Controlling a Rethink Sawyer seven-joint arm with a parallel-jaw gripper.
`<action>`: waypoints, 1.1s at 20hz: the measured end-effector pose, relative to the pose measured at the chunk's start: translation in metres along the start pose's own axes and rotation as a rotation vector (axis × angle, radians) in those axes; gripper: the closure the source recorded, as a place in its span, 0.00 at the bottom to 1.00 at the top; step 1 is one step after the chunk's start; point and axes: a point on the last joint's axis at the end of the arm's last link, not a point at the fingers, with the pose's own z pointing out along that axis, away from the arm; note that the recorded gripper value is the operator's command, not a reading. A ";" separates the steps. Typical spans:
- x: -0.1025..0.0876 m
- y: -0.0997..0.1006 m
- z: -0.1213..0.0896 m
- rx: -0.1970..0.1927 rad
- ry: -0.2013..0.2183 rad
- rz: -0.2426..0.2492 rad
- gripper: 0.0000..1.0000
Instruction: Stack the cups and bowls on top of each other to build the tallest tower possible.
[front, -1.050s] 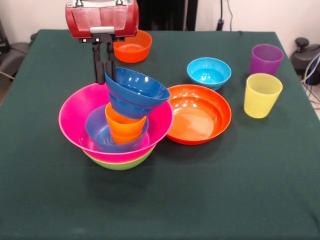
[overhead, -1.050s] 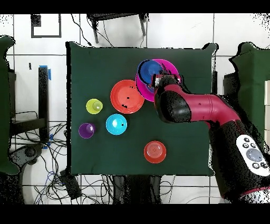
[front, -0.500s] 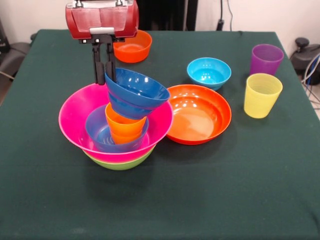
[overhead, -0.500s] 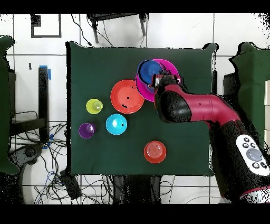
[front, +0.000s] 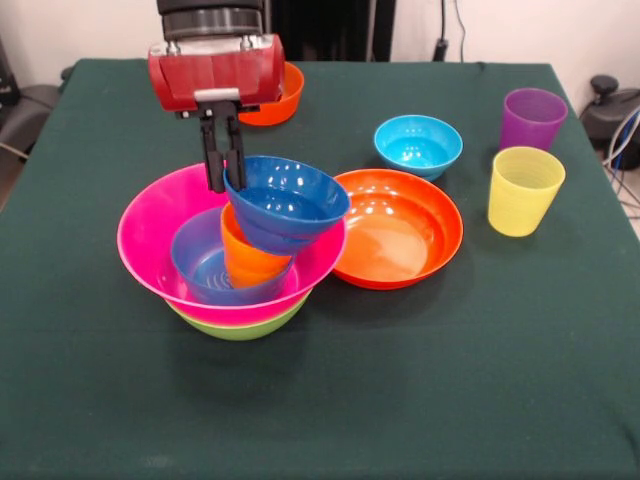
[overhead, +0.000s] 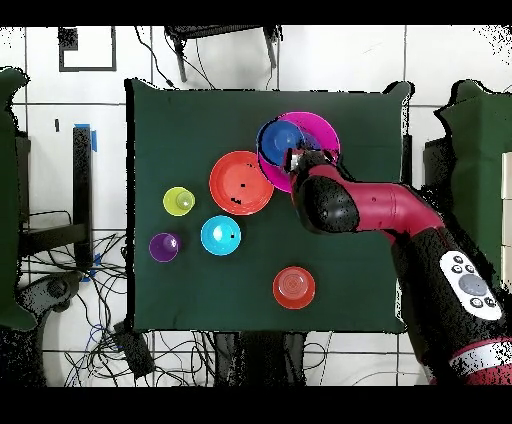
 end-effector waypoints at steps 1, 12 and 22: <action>0.003 0.000 0.002 -0.003 0.004 0.005 1.00; 0.011 0.000 0.013 -0.020 -0.014 0.023 1.00; 0.009 0.000 0.012 -0.019 -0.018 0.022 1.00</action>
